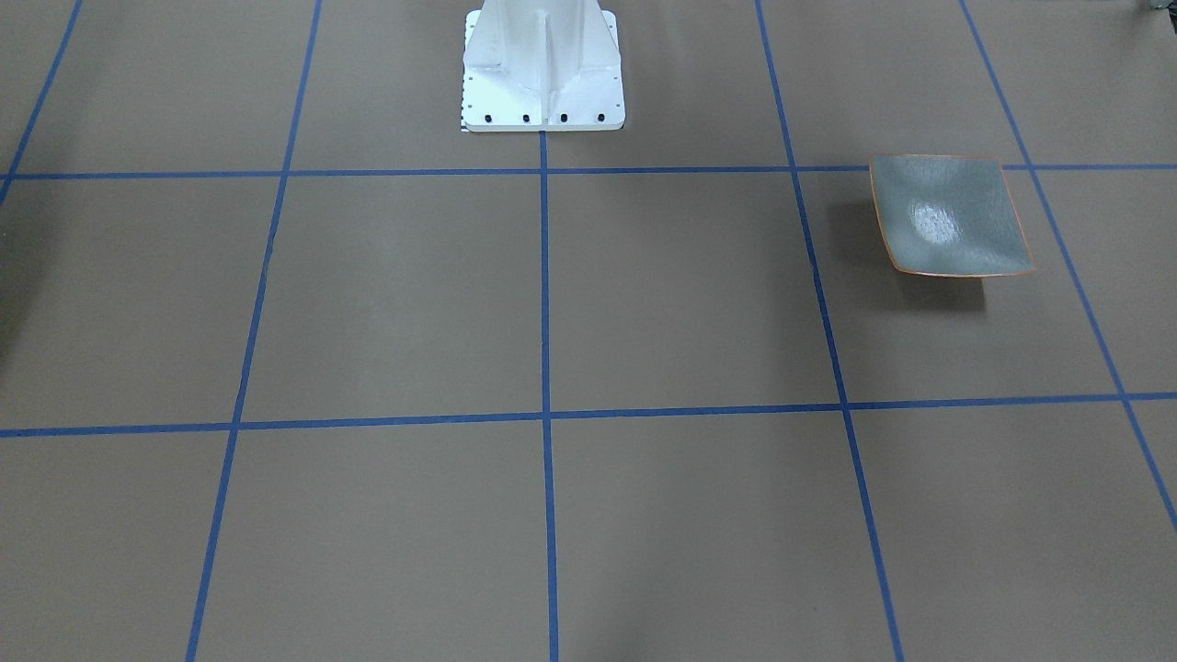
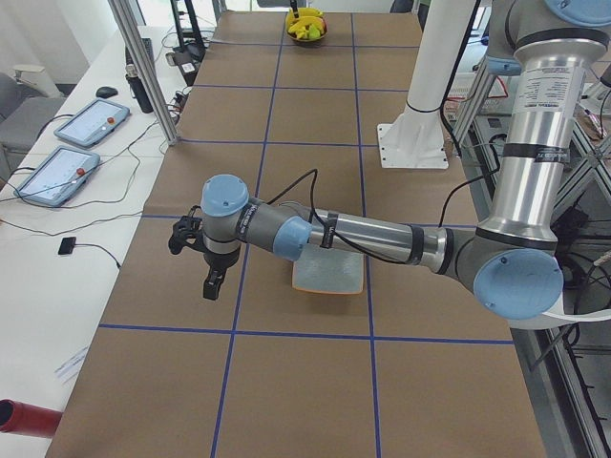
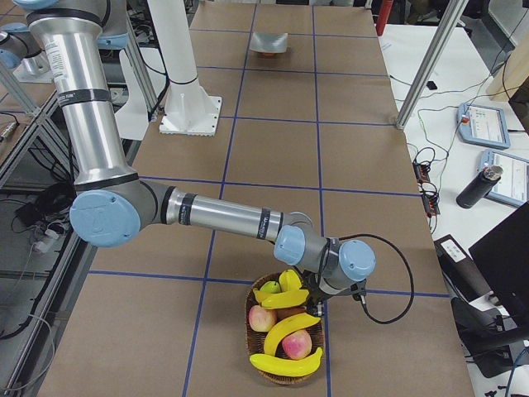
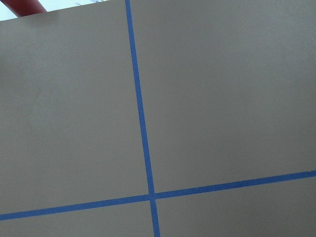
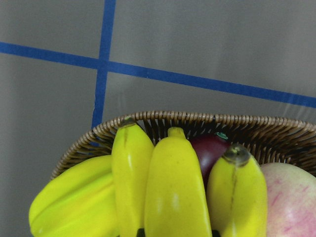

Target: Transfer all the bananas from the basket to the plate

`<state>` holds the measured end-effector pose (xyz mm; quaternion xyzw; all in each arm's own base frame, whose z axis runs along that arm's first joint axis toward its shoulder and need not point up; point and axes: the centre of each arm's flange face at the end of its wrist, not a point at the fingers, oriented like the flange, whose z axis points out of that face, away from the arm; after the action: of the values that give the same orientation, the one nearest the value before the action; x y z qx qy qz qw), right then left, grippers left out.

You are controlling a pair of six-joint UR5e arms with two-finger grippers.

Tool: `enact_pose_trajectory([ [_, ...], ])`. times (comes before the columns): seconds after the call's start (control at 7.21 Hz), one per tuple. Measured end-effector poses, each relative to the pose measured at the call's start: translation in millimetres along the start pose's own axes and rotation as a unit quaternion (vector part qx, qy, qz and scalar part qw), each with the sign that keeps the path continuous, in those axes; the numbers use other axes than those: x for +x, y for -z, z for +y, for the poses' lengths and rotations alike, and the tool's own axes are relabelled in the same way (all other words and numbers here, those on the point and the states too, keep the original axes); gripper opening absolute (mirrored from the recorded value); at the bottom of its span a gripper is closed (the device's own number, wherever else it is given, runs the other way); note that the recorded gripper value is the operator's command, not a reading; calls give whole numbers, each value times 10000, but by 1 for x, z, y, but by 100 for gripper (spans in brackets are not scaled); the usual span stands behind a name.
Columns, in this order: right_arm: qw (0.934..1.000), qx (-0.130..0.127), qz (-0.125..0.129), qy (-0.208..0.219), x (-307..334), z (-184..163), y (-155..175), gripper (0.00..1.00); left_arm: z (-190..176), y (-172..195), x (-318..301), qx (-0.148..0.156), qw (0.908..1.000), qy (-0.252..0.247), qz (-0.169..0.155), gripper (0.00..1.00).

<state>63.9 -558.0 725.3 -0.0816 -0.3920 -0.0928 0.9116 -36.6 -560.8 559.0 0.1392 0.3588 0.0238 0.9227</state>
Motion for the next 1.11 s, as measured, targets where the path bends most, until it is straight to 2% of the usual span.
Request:
enact_pose_trajectory([
  [0.42,9992,374,22,-115,-27,-2,84,0,-2,-1,0,-10,10000,12,0,100],
  [0.69,9974,706,63,-110,-54,-18,128,0,-24,3,19,58,9999,-85,35,100],
  [0.83,9951,893,-70,-410,-73,-32,148,0,-44,3,44,99,9999,-14,101,100],
  [1.11,9827,1283,-539,-1220,-140,-61,170,0,-87,-5,133,187,9984,339,401,100],
])
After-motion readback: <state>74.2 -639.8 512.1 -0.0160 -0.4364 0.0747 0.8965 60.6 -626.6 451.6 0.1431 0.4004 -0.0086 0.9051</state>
